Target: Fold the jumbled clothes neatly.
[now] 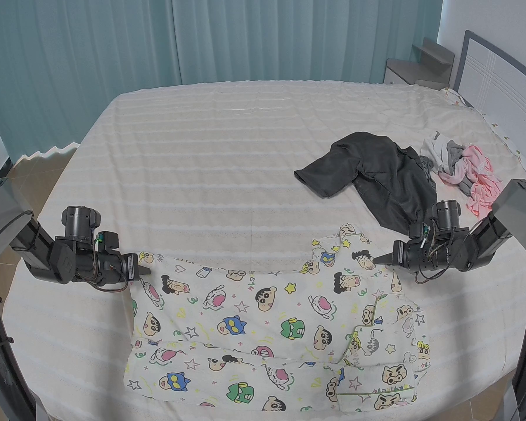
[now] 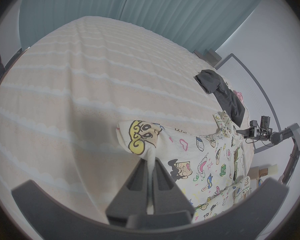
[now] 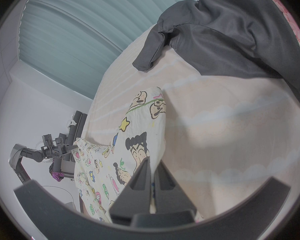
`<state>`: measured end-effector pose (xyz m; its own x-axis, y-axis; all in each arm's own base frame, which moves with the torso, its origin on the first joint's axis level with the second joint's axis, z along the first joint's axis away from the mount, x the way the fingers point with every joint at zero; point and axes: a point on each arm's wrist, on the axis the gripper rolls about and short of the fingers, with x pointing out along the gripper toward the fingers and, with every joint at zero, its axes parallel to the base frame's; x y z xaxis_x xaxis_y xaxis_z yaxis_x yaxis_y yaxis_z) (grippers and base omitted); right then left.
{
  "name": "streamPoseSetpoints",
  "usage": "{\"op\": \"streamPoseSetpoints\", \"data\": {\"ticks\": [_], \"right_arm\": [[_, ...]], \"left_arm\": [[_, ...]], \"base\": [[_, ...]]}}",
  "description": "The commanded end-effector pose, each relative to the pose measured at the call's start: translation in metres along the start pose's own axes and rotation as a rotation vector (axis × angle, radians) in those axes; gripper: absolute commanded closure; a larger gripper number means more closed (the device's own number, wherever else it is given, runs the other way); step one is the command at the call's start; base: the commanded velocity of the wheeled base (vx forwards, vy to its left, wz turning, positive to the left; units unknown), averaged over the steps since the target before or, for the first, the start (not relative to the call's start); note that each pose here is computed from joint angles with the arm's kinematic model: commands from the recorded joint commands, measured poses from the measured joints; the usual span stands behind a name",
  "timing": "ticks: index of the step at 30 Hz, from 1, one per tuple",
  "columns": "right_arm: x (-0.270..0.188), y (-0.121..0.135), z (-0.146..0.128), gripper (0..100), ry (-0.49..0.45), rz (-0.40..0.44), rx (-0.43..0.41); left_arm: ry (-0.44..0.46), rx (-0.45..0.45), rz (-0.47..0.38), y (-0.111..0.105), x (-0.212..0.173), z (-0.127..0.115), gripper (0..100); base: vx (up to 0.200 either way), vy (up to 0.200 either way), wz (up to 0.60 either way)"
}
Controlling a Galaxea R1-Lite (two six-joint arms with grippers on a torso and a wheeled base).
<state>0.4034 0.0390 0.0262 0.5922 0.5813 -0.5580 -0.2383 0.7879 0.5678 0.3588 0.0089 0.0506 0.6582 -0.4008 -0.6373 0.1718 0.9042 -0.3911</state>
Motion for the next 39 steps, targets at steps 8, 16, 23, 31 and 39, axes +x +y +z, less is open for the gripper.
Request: {"op": "streamPoseSetpoints", "data": {"ticks": [8, 16, 23, 31, 39], "right_arm": [[-0.026, 0.015, -0.004, 100, -0.008, 0.065, -0.014], [-0.049, 0.017, -0.008, 100, -0.012, 0.087, -0.009], [-0.066, 0.022, -0.019, 100, 0.007, 0.117, 0.000], [-0.082, 0.027, -0.038, 100, 0.012, 0.131, -0.035], [-0.095, 0.031, -0.059, 100, 0.048, 0.137, -0.067]], "left_arm": [[-0.069, 0.033, -0.008, -0.004, -0.010, -0.007, 100], [-0.101, 0.046, -0.023, -0.009, -0.020, -0.015, 100], [-0.110, 0.051, -0.036, -0.015, -0.032, -0.016, 100], [-0.104, 0.053, -0.060, -0.021, -0.045, -0.023, 100], [-0.079, 0.044, -0.057, -0.023, -0.053, -0.036, 100]], "base": [[0.000, 0.000, 0.00], [0.000, 0.000, 0.00], [0.000, 0.000, 0.00], [0.000, 0.000, 0.00], [0.000, 0.000, 0.00]]}}
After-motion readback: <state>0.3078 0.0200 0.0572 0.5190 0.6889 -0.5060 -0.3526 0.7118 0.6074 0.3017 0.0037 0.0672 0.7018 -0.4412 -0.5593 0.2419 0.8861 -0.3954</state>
